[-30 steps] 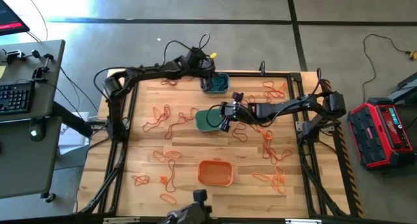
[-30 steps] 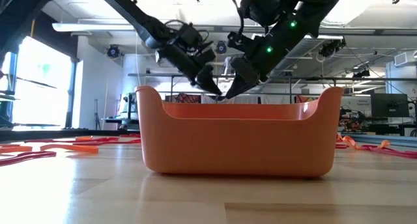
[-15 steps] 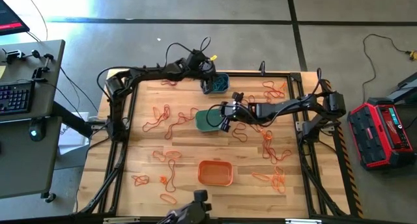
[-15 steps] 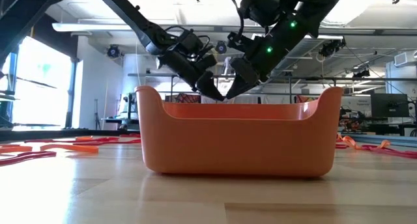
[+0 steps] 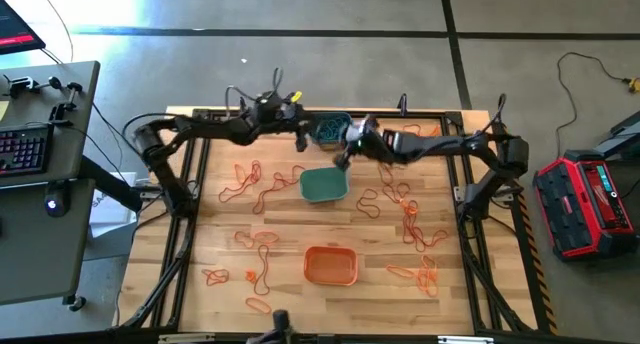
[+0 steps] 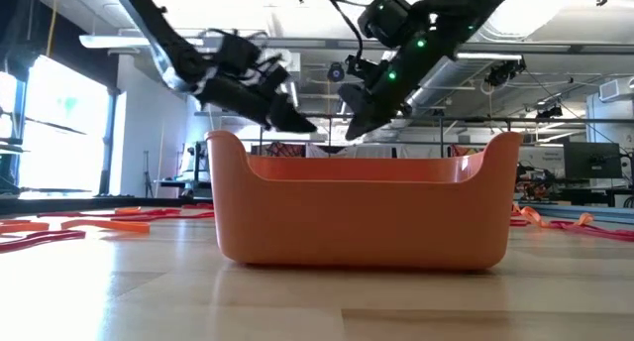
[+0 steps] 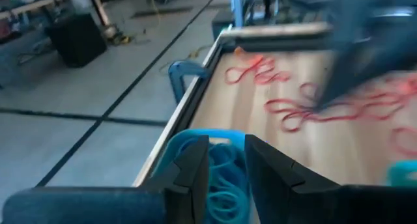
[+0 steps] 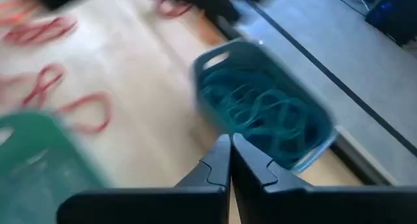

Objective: Sort rubber bands into baskets
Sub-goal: Put the blue rubber band into the blue bin

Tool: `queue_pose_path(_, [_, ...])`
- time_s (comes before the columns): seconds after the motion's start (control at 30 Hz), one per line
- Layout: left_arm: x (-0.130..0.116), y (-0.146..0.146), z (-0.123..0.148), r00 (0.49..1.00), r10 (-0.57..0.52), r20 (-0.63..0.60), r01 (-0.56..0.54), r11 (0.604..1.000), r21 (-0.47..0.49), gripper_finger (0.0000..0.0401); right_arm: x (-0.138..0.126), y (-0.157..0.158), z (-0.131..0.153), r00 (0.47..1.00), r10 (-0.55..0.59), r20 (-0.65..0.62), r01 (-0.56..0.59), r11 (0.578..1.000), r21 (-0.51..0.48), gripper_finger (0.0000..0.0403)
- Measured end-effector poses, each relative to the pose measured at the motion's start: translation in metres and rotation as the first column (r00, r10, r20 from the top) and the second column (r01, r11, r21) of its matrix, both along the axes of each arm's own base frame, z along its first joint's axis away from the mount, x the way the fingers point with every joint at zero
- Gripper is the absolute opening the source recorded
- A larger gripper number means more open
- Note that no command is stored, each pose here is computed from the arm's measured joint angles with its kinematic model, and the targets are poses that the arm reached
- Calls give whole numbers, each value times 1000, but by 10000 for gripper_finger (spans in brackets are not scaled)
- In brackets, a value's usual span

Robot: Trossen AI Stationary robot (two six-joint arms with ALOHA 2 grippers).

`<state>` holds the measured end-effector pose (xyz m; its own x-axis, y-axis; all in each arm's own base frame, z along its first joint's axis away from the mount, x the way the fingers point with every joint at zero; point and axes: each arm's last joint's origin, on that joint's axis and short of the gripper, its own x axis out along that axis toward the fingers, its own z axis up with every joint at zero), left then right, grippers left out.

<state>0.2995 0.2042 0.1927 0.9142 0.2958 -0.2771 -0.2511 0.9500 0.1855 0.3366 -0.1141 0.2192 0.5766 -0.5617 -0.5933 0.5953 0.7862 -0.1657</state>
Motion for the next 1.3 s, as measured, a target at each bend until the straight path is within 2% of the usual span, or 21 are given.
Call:
queue_pose_path(0.1, [-15,-12,6,997,-35,64,36,999,-12,88,0,-30,6,1000,-24,-1,24,999,40,0])
queue_pose_path(0.23, [-34,-28,10,991,-74,108,76,997,-20,88,3,-61,-8,1000,-10,-13,11,992,124,0])
queue_pose_path(0.37, [-51,-42,7,987,-78,142,83,996,-31,88,13,-82,-21,999,1,-53,7,987,160,0])
queue_pose_path(0.63, [-76,-78,-3,959,-156,238,177,982,-68,87,34,-115,-30,988,-38,-147,69,974,214,0])
queue_pose_path(1.0, [-86,-101,-9,950,-207,233,227,972,-62,87,44,-144,-67,964,-88,-251,162,942,293,0])
queue_pose_path(1.17, [-84,-106,-9,946,-223,234,243,968,-60,87,45,-145,-73,963,-61,-261,144,939,313,0])
queue_pose_path(1.3, [-82,-110,-8,943,-236,236,254,966,-47,87,47,-142,-66,969,-41,-243,118,942,313,0])
